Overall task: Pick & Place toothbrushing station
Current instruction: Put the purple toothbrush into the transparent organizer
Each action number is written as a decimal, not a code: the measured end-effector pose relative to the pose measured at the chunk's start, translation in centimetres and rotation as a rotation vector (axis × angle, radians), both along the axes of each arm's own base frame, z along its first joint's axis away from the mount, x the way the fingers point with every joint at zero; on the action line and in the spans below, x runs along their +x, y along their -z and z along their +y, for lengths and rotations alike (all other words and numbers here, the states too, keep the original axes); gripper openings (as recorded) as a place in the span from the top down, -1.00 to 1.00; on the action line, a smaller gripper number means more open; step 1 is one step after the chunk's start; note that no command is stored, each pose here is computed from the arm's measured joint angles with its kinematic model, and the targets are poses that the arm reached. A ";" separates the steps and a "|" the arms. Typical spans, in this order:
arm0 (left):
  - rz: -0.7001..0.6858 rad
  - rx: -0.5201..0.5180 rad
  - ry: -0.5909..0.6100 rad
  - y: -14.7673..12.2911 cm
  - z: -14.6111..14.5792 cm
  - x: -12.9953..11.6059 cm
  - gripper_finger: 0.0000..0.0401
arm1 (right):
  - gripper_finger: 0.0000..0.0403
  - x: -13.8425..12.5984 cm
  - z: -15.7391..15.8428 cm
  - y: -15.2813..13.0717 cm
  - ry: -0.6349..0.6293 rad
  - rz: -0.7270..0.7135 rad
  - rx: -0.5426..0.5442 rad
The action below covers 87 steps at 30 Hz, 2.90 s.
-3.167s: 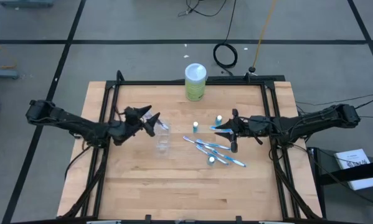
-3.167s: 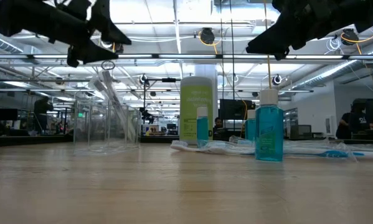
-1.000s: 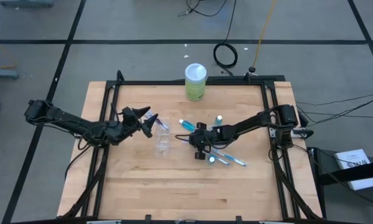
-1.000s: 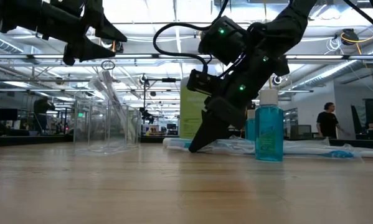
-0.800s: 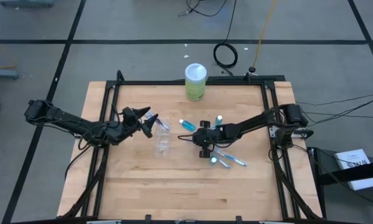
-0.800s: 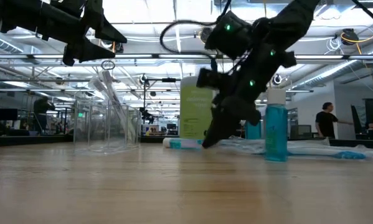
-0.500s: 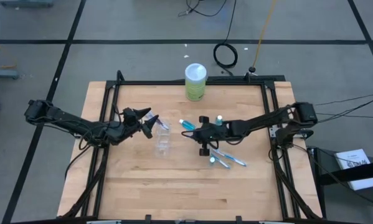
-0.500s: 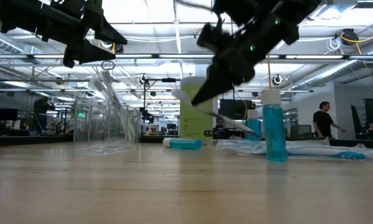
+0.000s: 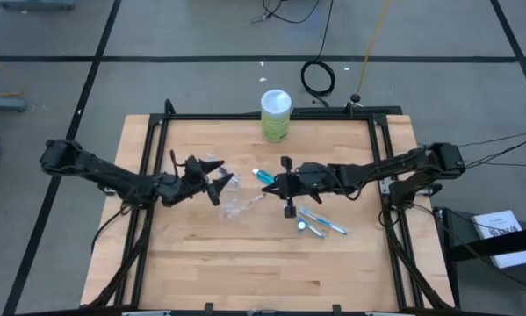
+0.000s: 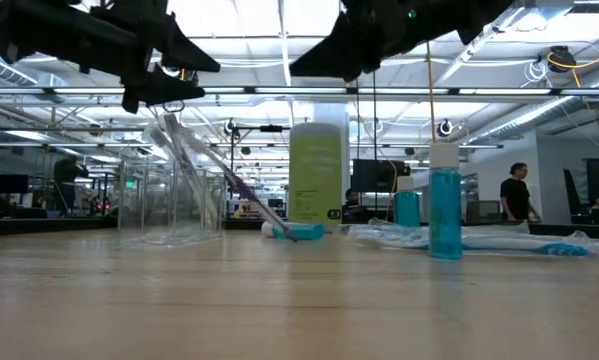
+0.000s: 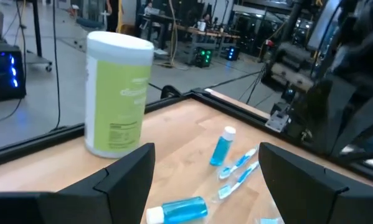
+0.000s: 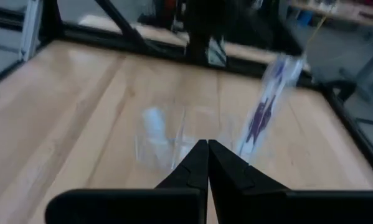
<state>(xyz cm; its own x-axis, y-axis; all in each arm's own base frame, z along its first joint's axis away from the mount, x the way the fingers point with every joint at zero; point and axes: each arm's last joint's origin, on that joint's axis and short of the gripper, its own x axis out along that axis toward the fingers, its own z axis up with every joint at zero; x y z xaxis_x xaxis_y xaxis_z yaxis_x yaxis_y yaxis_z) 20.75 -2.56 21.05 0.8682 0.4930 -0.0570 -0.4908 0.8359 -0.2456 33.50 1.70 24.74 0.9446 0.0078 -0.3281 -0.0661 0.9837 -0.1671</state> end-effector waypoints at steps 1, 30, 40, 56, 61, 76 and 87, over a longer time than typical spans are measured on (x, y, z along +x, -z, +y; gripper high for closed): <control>0.003 0.012 0.001 0.3 -0.1 0.3 -0.45 | 0.99 0.0 0.0 0.1 0.000 -0.001 -0.006; -0.021 0.034 0.002 0.8 -0.3 1.2 -0.39 | -0.03 4.8 1.8 11.7 -0.342 0.425 -0.110; -0.018 0.035 0.002 0.8 -0.3 1.2 -0.39 | 0.20 4.3 1.3 14.9 -0.364 0.601 -0.106; -0.019 0.032 0.001 0.8 -0.3 1.2 -0.39 | 0.93 3.6 1.4 14.7 -0.333 0.676 -0.068; -0.019 0.033 0.001 0.8 -0.3 1.2 -0.39 | 0.94 2.7 1.2 10.9 -0.293 0.620 -0.067; 0.000 0.082 0.057 0.7 -0.4 1.3 -0.39 | 0.94 -5.6 -0.3 2.3 -0.104 0.107 -0.003; -0.070 0.175 0.156 0.0 0.0 2.9 -0.39 | 0.94 -8.4 -1.6 2.9 -0.029 -0.352 0.073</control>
<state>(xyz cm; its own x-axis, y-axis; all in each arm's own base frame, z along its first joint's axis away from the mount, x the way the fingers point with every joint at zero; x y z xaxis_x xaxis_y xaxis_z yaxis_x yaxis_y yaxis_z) 23.65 -2.51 21.01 0.9333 0.3498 0.0809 -0.3394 0.9331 -0.1189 25.07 0.12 21.79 0.9987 0.0473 0.0201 -0.0447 0.9925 -0.1136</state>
